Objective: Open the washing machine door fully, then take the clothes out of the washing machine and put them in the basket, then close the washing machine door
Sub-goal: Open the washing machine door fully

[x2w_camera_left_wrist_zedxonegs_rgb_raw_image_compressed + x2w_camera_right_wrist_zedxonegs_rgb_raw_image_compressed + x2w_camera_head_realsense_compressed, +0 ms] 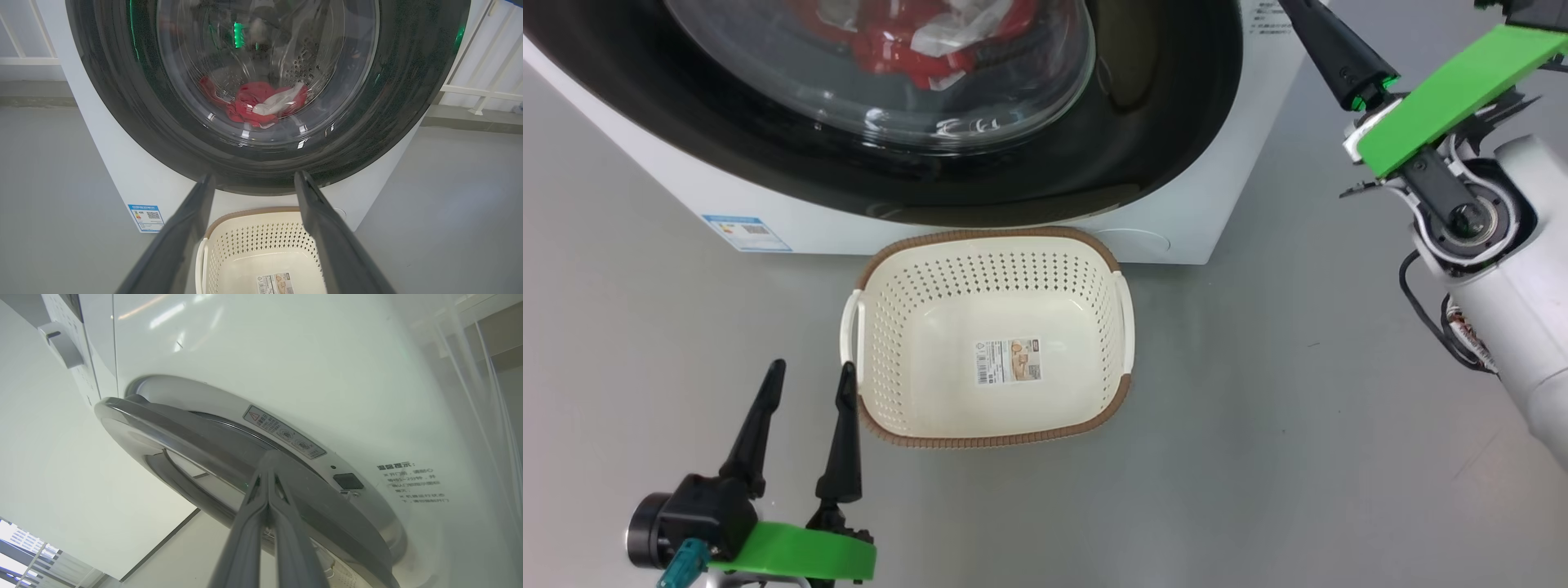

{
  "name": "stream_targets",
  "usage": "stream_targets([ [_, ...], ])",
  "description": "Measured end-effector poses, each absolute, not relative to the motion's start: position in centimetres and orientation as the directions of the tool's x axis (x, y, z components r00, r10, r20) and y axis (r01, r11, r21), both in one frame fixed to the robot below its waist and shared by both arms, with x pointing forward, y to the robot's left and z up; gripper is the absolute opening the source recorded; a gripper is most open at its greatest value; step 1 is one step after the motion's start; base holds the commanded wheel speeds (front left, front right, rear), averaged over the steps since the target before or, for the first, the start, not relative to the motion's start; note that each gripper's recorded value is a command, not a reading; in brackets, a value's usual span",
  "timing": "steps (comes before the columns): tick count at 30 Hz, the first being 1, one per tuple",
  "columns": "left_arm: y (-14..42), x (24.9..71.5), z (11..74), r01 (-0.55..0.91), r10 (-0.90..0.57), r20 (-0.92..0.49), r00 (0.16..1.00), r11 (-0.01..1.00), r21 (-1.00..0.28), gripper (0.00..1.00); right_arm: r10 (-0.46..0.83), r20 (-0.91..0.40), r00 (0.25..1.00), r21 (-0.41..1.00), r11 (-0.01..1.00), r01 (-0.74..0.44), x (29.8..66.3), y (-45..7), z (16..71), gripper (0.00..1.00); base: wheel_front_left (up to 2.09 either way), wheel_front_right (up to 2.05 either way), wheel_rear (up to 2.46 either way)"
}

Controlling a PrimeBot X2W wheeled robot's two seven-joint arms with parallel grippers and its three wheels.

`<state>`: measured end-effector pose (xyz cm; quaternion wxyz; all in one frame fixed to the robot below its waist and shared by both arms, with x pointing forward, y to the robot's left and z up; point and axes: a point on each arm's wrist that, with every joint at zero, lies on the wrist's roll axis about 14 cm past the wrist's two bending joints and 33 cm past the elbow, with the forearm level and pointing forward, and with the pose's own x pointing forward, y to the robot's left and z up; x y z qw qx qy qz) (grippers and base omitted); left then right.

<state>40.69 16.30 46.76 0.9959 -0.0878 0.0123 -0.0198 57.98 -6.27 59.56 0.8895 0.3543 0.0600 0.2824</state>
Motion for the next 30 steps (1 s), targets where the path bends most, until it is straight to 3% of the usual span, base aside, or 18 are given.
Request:
stream_targets([
  [12,16.3,41.1,45.9,0.037,-0.045,-0.045,0.998,0.983,-0.178,1.00,0.634,0.017,0.773,0.900,0.328,-0.289,60.5,-6.3,58.6,0.00,0.00,0.00,0.00],
  [20,16.6,41.4,45.6,0.028,-0.038,-0.052,0.998,0.984,-0.173,1.00,0.719,-0.030,0.694,0.941,0.255,-0.224,61.3,-4.7,57.5,0.00,0.00,0.00,0.00],
  [30,16.4,41.3,45.1,0.026,-0.039,-0.068,0.997,0.982,-0.187,1.00,0.770,-0.081,0.633,0.954,0.243,-0.174,61.9,-3.5,56.4,0.00,0.00,0.00,0.00],
])
